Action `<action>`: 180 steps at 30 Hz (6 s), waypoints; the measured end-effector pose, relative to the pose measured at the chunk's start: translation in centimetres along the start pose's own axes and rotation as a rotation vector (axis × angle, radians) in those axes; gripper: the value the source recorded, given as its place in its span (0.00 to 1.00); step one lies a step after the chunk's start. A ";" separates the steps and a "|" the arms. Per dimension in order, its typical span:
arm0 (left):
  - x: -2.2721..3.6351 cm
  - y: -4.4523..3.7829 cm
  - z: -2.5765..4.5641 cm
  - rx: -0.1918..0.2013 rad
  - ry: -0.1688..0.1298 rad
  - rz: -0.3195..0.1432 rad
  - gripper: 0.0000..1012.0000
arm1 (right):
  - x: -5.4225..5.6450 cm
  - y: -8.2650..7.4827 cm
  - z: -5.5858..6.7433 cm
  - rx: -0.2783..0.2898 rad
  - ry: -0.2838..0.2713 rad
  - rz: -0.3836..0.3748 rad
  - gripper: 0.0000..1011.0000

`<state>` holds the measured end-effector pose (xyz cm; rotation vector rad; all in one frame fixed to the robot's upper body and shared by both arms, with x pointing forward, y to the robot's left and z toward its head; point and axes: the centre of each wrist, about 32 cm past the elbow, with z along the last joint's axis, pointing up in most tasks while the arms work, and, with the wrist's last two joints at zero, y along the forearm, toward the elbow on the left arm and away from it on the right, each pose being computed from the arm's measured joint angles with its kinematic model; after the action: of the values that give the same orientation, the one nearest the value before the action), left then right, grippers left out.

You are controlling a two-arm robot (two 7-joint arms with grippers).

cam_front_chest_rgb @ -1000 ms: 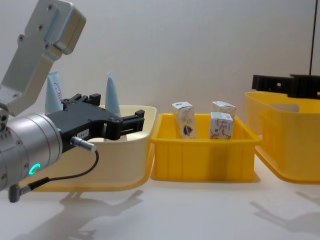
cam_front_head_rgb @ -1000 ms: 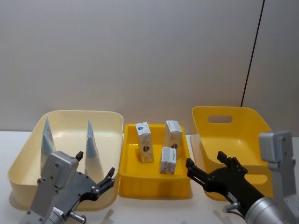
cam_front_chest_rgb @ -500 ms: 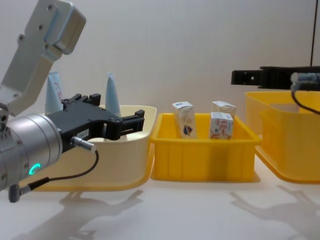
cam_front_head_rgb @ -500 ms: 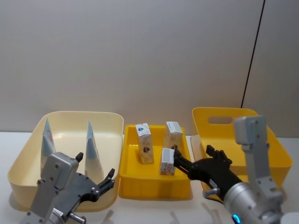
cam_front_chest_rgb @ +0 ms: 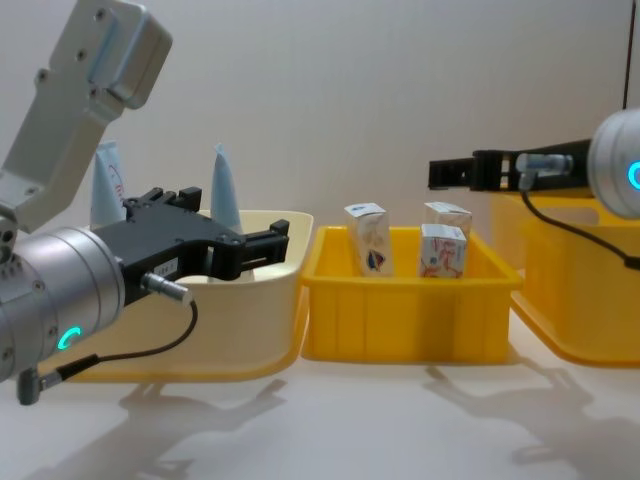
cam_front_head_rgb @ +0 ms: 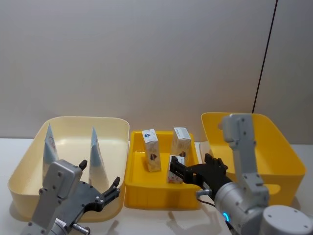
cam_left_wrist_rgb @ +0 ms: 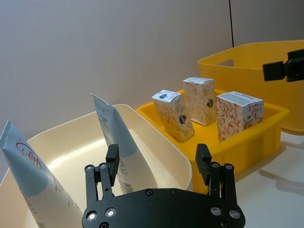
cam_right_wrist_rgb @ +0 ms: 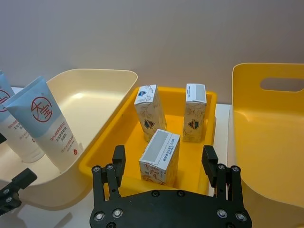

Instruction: Bimanual collaborative sorting of washing and personal care products

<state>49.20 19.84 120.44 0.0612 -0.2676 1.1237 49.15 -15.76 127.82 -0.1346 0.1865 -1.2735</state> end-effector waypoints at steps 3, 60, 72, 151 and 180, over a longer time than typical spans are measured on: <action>0.00 0.00 0.00 0.000 0.000 0.000 0.99 | -0.4 0.7 0.1 -0.024 0.007 -0.010 0.99; 0.00 0.00 0.00 0.000 0.000 0.000 0.99 | -1.8 6.3 -0.1 -0.168 -0.067 -0.043 0.87; 0.00 0.00 0.00 0.000 0.000 0.000 0.99 | -1.8 6.4 -0.1 -0.168 -0.071 -0.044 0.47; 0.00 0.00 0.00 0.000 0.000 0.000 0.99 | 10.6 0.2 9.1 0.271 -0.179 -0.205 0.44; 0.00 0.00 0.00 0.000 0.000 0.000 0.99 | 10.0 4.6 4.3 -0.059 -0.104 -0.176 0.62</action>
<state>49.20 19.84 120.44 0.0611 -0.2676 1.1237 57.18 -23.97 130.46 -0.2727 0.1244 -1.4324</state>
